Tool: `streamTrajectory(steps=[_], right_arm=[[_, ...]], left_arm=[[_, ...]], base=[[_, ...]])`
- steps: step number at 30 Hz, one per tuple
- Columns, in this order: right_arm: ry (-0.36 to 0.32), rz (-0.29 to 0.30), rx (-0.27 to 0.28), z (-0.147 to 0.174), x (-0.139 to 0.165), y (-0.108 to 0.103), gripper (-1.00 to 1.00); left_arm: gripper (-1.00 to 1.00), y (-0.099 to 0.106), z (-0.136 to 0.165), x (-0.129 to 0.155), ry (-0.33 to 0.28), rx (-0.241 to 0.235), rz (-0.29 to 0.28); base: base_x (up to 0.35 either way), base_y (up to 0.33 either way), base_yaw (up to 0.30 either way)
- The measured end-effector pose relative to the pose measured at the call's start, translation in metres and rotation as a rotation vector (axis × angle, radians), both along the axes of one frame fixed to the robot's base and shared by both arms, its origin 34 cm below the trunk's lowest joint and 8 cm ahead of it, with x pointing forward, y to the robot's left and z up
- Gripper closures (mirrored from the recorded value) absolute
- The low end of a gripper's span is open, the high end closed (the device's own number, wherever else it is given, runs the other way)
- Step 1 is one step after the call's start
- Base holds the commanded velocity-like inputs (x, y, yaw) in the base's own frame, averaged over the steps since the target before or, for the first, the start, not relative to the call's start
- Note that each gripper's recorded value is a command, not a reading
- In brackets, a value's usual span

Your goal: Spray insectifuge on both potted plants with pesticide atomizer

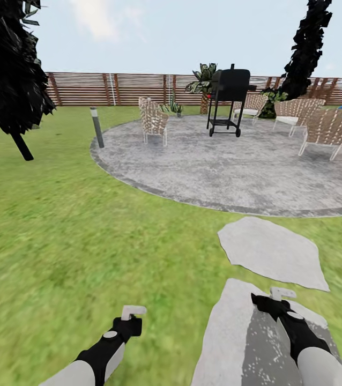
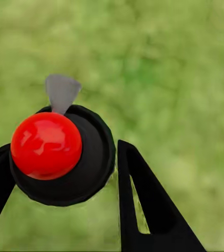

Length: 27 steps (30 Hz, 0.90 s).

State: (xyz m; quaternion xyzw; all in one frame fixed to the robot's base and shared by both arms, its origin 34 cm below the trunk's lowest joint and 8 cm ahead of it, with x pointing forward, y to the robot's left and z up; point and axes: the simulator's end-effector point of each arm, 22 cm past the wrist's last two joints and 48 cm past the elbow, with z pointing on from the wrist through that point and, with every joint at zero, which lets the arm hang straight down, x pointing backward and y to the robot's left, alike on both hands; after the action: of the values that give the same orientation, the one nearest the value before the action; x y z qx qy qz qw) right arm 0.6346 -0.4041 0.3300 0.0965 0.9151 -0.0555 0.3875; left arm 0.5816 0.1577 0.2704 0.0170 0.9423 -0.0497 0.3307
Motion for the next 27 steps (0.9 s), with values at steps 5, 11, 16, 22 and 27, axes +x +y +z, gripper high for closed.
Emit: streamTrajectory(steps=[5,11,16,22,27], right_arm=[[0.001,-0.001,0.002,-0.0005,-0.0005,0.0001,-1.0],[0.001,-0.002,0.002,-0.0005,-0.0004,0.0001,-1.0],[0.001,-0.002,0.002,-0.0004,-0.0003,0.0001,-1.0],[0.001,-0.002,0.002,-0.0005,-0.0004,0.0001,-1.0],[0.001,-0.002,0.002,-0.0005,-0.0004,0.0001,-1.0]], left_arm=[[1.0,0.0,0.0,0.0,0.0,0.0,0.0],[1.0,0.0,0.0,0.0,0.0,0.0,0.0],[1.0,0.0,0.0,0.0,0.0,0.0,0.0],[1.0,0.0,0.0,0.0,0.0,0.0,0.0],[1.0,0.0,0.0,0.0,0.0,0.0,0.0]], base=[[0.324,-0.113,0.0],[0.325,-0.12,0.0],[0.325,-0.121,0.0],[0.324,-0.121,0.0],[0.325,-0.121,0.0]])
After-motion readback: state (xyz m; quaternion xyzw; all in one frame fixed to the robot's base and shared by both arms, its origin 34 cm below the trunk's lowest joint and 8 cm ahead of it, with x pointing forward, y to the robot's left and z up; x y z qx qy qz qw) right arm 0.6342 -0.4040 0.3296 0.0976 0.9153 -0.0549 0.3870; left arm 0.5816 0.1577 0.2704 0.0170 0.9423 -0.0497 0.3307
